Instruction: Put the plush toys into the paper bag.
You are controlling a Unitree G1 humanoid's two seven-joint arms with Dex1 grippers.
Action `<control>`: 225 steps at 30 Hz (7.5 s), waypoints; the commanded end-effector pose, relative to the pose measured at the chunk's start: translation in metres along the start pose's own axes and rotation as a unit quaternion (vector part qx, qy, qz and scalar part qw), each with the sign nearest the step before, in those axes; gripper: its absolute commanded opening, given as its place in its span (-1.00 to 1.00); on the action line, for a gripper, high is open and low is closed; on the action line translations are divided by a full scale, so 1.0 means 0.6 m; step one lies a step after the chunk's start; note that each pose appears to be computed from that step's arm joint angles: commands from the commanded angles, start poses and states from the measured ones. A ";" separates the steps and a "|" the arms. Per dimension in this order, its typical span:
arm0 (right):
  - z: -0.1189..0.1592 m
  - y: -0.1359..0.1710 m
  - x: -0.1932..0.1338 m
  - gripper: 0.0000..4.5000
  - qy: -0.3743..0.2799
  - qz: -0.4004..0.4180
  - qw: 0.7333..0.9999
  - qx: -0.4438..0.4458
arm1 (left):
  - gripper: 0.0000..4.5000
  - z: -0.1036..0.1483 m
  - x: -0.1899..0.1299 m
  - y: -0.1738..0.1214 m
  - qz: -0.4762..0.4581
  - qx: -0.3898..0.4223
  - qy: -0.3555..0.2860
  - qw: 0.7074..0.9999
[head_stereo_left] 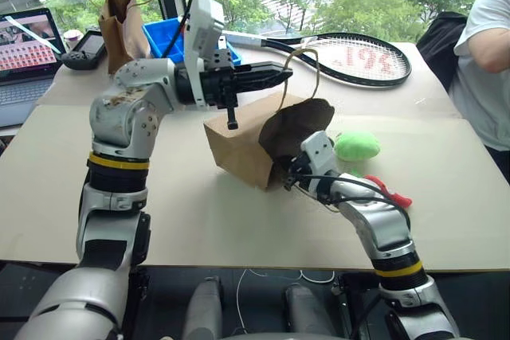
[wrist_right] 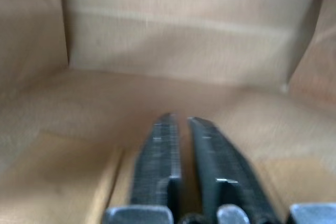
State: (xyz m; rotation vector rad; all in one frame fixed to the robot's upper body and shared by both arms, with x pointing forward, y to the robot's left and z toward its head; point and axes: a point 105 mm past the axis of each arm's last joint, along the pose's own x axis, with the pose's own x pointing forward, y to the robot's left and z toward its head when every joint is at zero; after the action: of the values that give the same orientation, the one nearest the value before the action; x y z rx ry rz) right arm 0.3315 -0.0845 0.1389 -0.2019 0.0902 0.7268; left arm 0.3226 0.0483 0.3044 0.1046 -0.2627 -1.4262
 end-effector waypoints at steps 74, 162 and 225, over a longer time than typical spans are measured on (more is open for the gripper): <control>-0.087 -0.007 -0.062 1.00 0.089 -0.111 0.985 0.093 | -1.00 -0.137 0.038 -0.069 -0.057 -0.098 0.126 0.986; 0.007 0.022 0.028 -0.97 0.031 0.049 0.998 -0.034 | -1.00 -0.061 0.031 -0.038 -0.022 -0.134 0.061 0.989; 0.011 0.022 0.077 -0.98 -0.116 0.002 0.990 0.080 | -1.00 -0.061 0.018 -0.013 0.084 -0.117 0.036 0.989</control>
State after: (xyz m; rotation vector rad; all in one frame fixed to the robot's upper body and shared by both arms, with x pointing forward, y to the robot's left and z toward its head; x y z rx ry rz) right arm 0.3548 -0.0427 0.1162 -0.0413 0.0052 0.7292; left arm 0.3312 0.0332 0.2550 -0.0656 0.0108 -1.2641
